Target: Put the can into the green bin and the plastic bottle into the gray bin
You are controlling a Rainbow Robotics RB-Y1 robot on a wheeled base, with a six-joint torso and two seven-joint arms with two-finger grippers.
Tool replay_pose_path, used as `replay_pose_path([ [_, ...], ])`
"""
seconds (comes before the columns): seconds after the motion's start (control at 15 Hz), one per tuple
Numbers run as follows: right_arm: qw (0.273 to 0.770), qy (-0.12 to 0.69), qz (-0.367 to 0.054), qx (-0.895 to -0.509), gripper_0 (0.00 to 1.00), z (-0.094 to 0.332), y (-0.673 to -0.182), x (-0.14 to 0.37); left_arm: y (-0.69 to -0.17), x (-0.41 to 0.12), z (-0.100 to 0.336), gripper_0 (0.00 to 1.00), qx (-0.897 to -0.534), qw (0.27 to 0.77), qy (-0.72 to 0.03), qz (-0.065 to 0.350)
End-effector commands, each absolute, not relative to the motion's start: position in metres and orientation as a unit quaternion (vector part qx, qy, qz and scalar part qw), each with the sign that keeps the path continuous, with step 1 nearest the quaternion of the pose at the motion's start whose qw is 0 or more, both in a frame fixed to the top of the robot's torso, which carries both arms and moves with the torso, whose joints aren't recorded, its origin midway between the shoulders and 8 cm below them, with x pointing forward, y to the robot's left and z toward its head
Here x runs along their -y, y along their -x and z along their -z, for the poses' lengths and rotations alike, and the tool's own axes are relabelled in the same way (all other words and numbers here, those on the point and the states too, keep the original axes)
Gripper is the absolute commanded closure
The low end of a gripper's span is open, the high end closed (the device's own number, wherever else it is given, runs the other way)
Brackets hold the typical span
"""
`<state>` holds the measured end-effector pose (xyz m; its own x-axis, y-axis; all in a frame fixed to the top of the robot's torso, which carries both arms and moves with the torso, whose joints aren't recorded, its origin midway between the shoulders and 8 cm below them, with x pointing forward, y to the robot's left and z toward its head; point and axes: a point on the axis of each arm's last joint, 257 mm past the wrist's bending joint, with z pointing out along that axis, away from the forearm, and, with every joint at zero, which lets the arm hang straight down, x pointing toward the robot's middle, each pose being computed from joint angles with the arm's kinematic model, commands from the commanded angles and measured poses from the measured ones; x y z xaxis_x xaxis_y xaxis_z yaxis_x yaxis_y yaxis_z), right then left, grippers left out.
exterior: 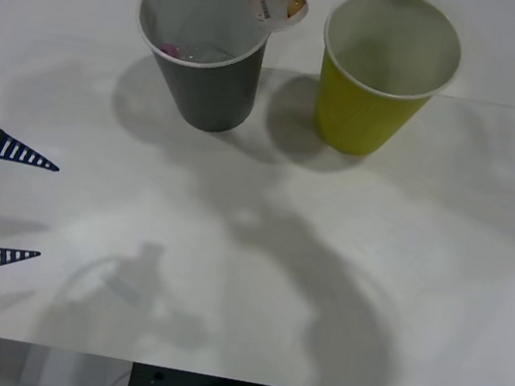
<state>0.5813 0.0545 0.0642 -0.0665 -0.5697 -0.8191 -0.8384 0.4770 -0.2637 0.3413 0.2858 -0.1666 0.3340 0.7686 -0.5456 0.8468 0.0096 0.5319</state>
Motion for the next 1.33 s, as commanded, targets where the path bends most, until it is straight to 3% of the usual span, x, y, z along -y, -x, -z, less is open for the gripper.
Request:
replay_pose_path([
  [0.07, 0.480, 0.487, -0.140, -0.716, 1.00, -0.059, -0.592, -0.077, -0.341, -0.286, 0.167, 0.00, -0.575, 0.417, -0.702, 0.047],
  [0.4, 0.486, 0.492, -0.134, -0.710, 1.00, -0.049, -0.603, -0.109, -0.341, -0.286, 0.167, 0.00, -0.575, 0.417, -0.702, 0.047],
  [0.53, 0.488, 0.491, -0.127, -0.711, 0.90, -0.045, -0.607, -0.110, -0.341, -0.286, 0.167, 0.00, -0.575, 0.417, -0.702, 0.047],
  [0.6, 0.488, 0.492, -0.126, -0.710, 0.81, -0.044, -0.607, -0.110, -0.341, -0.286, 0.167, 0.00, -0.575, 0.417, -0.702, 0.047],
  [0.67, 0.487, 0.493, -0.126, -0.710, 0.58, -0.045, -0.607, -0.110, -0.341, -0.286, 0.167, 0.00, -0.575, 0.417, -0.702, 0.047],
  [0.8, 0.485, 0.492, -0.127, -0.712, 0.00, -0.044, -0.607, -0.109, -0.341, -0.286, 0.167, 0.00, -0.575, 0.417, -0.702, 0.047],
  [1.33, 0.474, 0.487, -0.124, -0.723, 0.00, -0.048, -0.608, -0.086, -0.341, -0.286, 0.167, 0.00, -0.575, 0.417, -0.702, 0.047],
])
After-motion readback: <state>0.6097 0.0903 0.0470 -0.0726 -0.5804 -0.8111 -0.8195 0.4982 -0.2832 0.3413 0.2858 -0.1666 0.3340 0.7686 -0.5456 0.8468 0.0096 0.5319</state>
